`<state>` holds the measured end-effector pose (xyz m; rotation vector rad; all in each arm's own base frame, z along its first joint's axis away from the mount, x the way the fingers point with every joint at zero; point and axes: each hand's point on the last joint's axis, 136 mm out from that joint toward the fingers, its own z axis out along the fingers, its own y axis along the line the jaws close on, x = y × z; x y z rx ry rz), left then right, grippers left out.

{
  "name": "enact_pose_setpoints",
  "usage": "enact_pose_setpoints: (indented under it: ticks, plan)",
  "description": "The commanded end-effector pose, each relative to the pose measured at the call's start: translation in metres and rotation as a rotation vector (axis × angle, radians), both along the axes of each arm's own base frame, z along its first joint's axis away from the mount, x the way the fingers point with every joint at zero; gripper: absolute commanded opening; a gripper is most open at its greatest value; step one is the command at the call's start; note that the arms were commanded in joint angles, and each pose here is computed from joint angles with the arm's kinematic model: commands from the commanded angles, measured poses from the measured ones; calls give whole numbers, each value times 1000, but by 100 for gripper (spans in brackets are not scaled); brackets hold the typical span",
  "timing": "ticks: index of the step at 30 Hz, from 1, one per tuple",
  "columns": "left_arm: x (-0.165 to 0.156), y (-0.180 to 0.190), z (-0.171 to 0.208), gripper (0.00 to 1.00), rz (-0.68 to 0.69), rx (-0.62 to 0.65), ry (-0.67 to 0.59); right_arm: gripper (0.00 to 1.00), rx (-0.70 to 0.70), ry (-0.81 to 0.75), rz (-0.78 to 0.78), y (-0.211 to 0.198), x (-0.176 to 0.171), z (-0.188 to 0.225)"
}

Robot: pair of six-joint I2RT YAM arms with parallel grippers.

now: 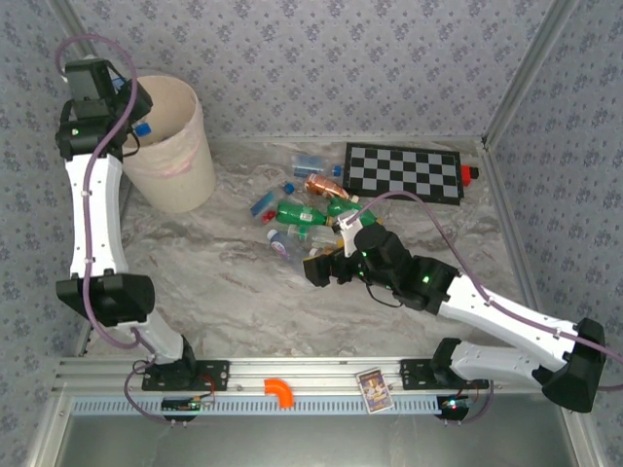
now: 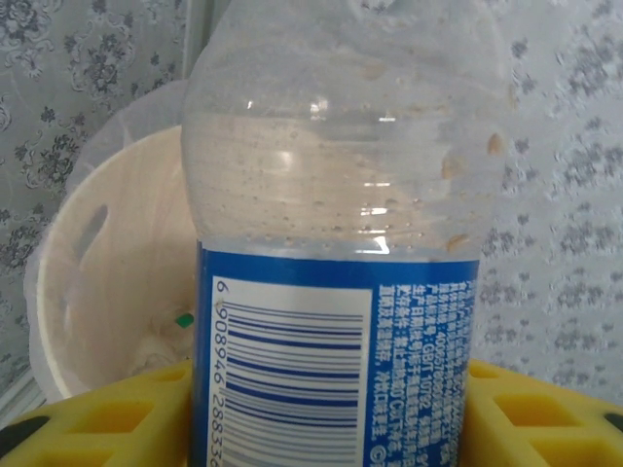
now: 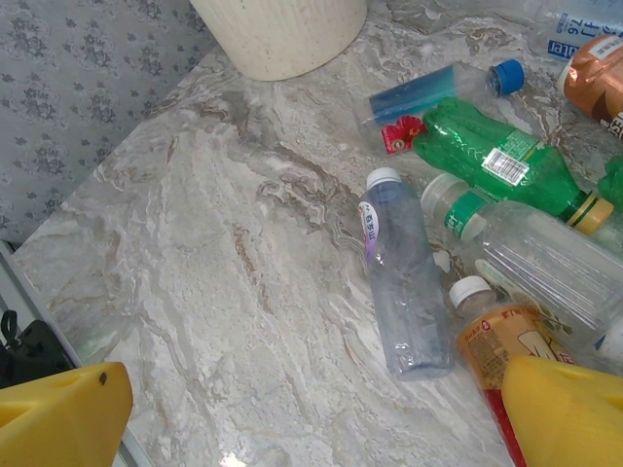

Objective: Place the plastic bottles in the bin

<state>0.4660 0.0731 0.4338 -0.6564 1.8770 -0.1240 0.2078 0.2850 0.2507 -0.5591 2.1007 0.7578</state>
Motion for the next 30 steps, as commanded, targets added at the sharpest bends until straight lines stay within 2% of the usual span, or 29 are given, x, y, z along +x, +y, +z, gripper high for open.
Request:
enact_pose_setpoints:
  ticks: [1, 7, 15, 18, 21, 23, 25, 30]
  plan:
    - [10, 4, -1, 55, 4, -60, 7, 99, 1, -27, -12, 0, 2, 14]
    - [31, 24, -11, 56, 39, -69, 23, 99, -11, -22, -31, -4, 3, 15]
    - [45, 27, -24, 68, 17, -79, 39, 99, -26, -17, -48, -7, 4, 12]
    - [45, 26, -23, 86, 9, -88, 35, 99, -31, -15, -54, -8, 4, 11]
    - [41, 23, -15, 93, 4, -90, 20, 99, -33, -2, -80, -12, 6, 8]
    - [36, 21, -10, 94, -1, -92, 10, 99, -39, 18, -93, -15, 7, 3]
    - [31, 14, -5, 100, -20, -97, 5, 99, -36, 36, -124, -21, 11, -1]
    - [18, -19, 1, 100, -104, -93, 12, 99, 14, 87, -264, -45, 32, -11]
